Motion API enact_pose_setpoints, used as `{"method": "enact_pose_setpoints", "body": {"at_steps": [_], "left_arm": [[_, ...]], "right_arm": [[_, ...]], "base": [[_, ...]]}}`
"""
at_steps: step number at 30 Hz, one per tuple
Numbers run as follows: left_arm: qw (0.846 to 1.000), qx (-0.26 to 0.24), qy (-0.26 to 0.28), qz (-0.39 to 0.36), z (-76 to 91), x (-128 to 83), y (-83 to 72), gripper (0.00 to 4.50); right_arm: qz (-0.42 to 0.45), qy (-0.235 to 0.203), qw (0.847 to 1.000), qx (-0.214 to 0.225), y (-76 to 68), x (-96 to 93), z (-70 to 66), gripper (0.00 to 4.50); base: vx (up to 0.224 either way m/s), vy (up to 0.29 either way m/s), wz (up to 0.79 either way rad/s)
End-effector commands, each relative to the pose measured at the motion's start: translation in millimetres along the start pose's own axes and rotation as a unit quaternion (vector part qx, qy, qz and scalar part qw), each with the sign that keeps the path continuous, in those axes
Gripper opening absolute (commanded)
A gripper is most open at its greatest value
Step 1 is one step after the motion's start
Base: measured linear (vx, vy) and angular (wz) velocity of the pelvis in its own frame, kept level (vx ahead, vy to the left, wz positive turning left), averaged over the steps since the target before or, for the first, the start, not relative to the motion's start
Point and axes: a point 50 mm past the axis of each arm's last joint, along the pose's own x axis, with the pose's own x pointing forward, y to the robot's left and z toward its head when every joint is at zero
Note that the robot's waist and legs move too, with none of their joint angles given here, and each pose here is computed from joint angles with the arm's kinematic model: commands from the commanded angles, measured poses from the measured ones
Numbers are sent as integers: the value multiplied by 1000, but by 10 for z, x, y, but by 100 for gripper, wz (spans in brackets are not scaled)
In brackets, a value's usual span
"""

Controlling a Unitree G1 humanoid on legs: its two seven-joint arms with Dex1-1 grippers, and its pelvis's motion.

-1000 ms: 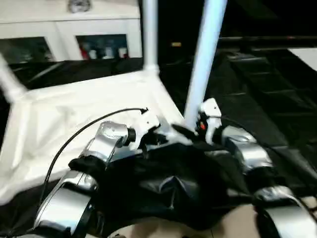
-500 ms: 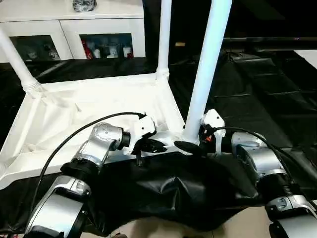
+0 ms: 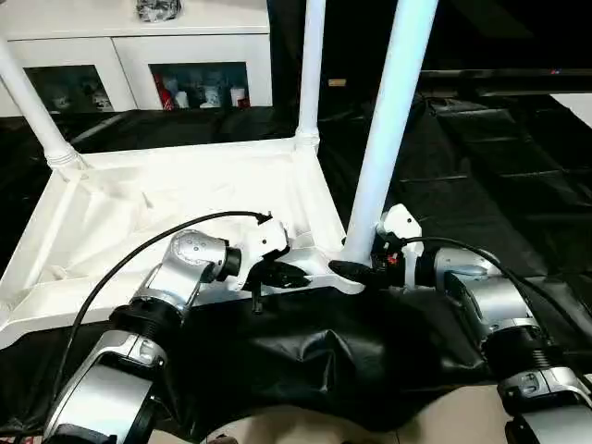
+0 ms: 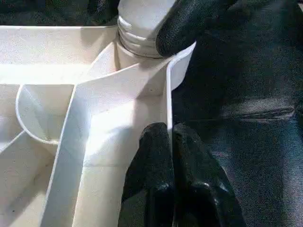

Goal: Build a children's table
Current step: Rotate leg to tighten

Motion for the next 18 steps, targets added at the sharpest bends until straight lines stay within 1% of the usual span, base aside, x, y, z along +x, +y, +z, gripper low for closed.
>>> {"method": "enact_pose_setpoints", "body": {"at_steps": [1,3,4,5,8,9,10,13,14,15,16,17,18], "left_arm": [[999,16,-33,11,169,69,18,0],[999,7,-35,38,192,107,58,0],[998,-3,-35,59,211,135,92,0],[997,-6,-35,67,217,144,103,0],[992,-22,-37,117,283,220,177,0],[992,-22,-37,117,283,220,177,0],[987,-30,-38,152,351,301,220,0],[981,-45,-48,185,458,421,245,0],[979,-45,-53,189,501,474,236,0],[979,-45,-54,189,513,492,230,0],[981,-40,-58,182,540,532,205,0],[981,-39,-59,181,544,539,202,0],[982,-37,-61,177,546,549,191,0]], "right_arm": [[29,17,999,32,148,139,-159,263],[-9,9,999,42,132,201,-186,261],[-39,4,998,55,116,249,-200,261],[-49,2,997,60,111,266,-205,261],[-125,-10,987,99,66,389,-212,261],[-125,-10,987,99,66,389,-212,261],[-172,-23,977,122,58,517,-171,261],[-233,-27,961,148,49,677,-105,261],[-261,-26,952,158,47,745,-69,261],[-267,-26,950,160,49,767,-54,261],[-262,-32,951,161,72,832,1,261],[-260,-34,952,161,78,845,12,261],[-253,-39,955,151,90,867,43,261]], "base": [[0,0,0],[0,0,0],[0,0,0],[0,0,0],[0,0,0],[0,0,0],[0,0,0],[0,0,0],[0,0,0],[0,0,0],[0,0,0],[0,0,0],[0,0,0]]}}
